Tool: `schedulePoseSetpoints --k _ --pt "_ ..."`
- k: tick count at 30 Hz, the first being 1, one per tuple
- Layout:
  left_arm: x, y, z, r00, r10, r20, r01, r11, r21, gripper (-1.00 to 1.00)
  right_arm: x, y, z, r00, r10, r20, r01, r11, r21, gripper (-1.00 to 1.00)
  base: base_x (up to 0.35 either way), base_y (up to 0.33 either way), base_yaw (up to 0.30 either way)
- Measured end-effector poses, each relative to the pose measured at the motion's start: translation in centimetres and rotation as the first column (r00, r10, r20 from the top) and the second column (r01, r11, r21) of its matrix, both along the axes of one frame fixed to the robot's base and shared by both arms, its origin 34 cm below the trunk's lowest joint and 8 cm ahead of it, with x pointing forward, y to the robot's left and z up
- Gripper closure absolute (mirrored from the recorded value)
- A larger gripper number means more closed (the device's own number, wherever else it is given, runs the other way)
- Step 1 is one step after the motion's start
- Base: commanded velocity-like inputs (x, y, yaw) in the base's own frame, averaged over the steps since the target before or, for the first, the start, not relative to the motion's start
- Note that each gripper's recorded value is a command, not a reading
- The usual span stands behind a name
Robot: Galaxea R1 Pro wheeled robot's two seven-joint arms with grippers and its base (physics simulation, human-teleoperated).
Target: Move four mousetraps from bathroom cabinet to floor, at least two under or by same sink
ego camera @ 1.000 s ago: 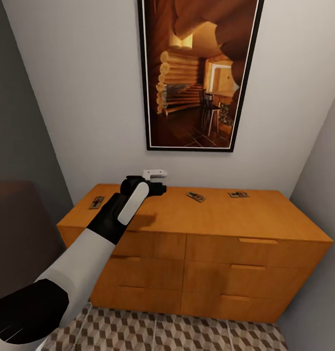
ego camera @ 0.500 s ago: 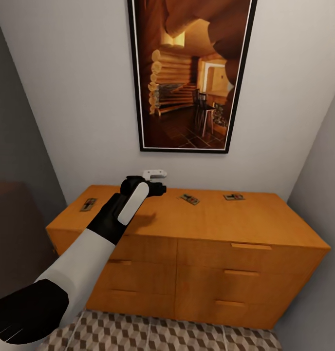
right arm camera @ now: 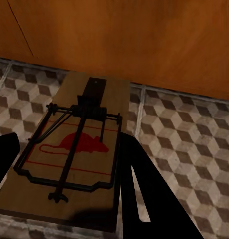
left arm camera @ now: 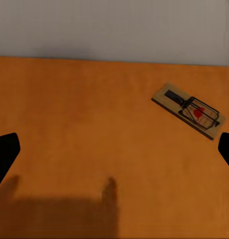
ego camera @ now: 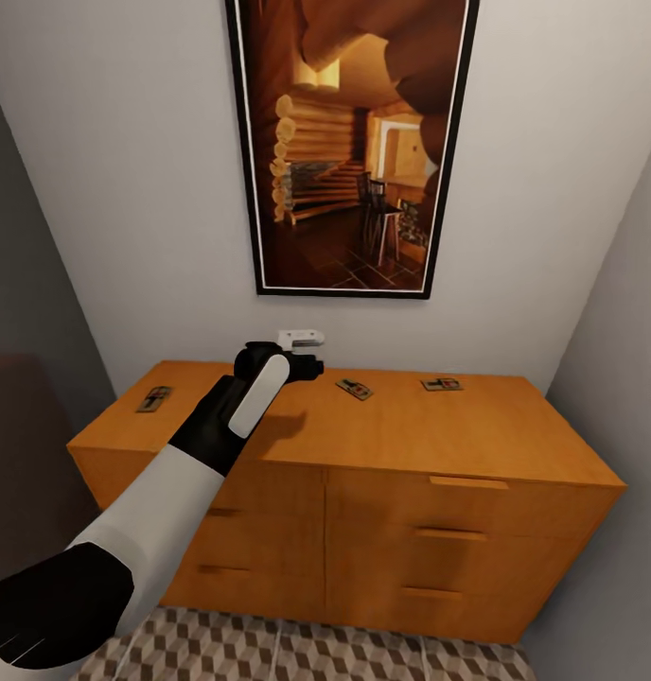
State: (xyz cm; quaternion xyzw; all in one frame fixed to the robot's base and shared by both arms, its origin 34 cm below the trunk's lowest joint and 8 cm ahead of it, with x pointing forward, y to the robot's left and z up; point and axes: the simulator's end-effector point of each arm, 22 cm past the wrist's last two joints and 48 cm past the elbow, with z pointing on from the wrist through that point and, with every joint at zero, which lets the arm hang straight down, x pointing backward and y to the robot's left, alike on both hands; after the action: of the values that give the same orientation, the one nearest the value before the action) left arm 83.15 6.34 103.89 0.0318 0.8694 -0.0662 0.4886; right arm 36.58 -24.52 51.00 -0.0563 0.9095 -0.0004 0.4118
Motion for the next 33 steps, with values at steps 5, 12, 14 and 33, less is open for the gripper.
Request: schedulePoseSetpoints --k 5,12,14,33 --pt "-0.1 -0.1 0.1 1.0 -0.003 0.002 0.003 1.0 -0.001 -1.0 0.0 0.0 0.0 1.0 -0.001 0.0 0.001 1.0 0.0 1.0 0.0 -0.256 0.0" --pt "0.0 -0.1 0.0 1.0 -0.001 0.0 0.001 1.0 -0.001 -1.0 0.0 0.0 0.0 1.0 0.0 -0.001 0.0 1.0 0.0 1.0 0.0 -0.224 0.0" --pt "0.0 -0.1 0.0 1.0 -0.002 0.0 0.002 1.0 0.0 -1.0 0.0 0.0 0.0 1.0 0.0 -0.001 0.0 1.0 0.0 1.0 0.0 -0.051 0.0" --pt "0.0 0.0 -1.0 1.0 0.001 -0.023 -0.001 1.0 0.005 -1.0 0.0 0.0 0.0 1.0 0.0 0.0 0.0 1.0 0.0 1.0 0.023 -0.07 0.0"
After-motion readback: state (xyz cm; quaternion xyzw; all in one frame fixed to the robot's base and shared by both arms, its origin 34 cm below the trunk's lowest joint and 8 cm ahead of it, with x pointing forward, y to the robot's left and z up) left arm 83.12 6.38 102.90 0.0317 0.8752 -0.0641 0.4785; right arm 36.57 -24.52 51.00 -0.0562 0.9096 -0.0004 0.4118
